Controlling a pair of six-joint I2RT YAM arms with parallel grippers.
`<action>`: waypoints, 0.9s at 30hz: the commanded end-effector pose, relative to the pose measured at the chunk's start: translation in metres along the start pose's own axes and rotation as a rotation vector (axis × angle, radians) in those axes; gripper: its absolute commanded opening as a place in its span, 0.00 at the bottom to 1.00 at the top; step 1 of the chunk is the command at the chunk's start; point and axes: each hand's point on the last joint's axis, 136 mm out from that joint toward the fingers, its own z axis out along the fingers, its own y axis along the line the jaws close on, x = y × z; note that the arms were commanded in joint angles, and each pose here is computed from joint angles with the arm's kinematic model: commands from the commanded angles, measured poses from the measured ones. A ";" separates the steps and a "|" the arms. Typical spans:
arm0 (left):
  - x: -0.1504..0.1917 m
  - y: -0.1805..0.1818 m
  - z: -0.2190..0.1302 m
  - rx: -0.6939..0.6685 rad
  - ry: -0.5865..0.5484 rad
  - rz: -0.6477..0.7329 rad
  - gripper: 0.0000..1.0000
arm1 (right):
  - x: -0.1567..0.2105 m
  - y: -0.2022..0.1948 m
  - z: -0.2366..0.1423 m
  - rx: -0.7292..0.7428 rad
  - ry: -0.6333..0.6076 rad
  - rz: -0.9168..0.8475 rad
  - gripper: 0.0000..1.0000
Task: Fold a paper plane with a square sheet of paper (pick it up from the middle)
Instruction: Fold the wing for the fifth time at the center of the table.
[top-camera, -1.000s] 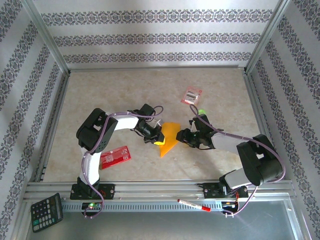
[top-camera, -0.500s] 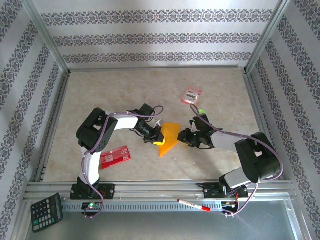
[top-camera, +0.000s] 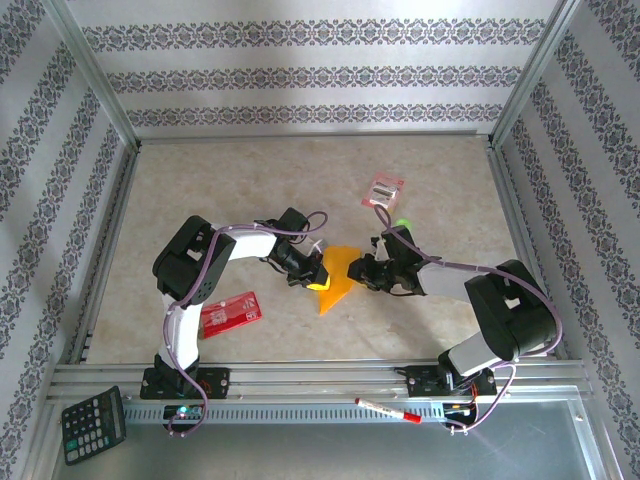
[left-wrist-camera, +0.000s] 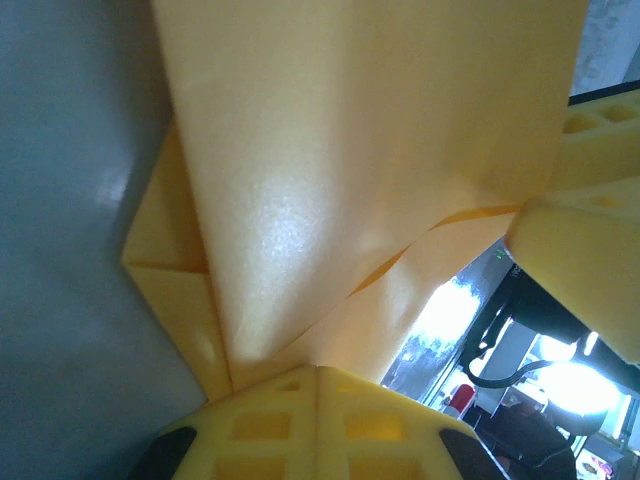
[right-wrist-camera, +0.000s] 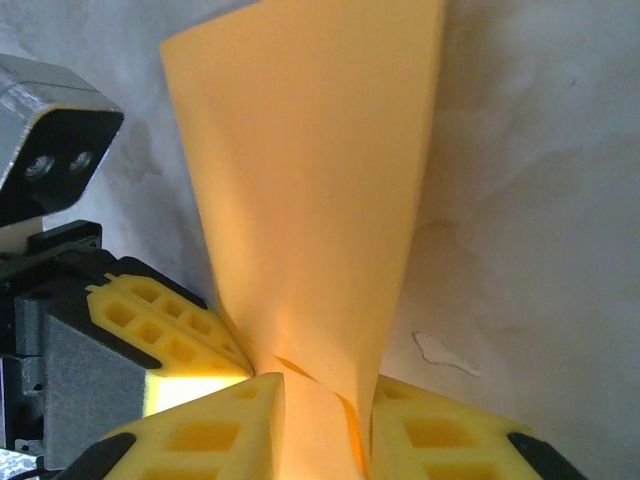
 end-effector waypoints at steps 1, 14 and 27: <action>0.006 0.023 0.002 -0.049 0.022 -0.042 0.00 | -0.006 0.014 0.000 -0.042 -0.011 -0.025 0.23; 0.004 0.020 0.000 -0.051 0.016 -0.034 0.00 | -0.008 0.004 -0.007 -0.007 -0.030 -0.002 0.03; 0.010 -0.035 -0.041 -0.116 -0.335 0.296 0.39 | 0.010 0.022 -0.018 0.014 -0.141 0.302 0.00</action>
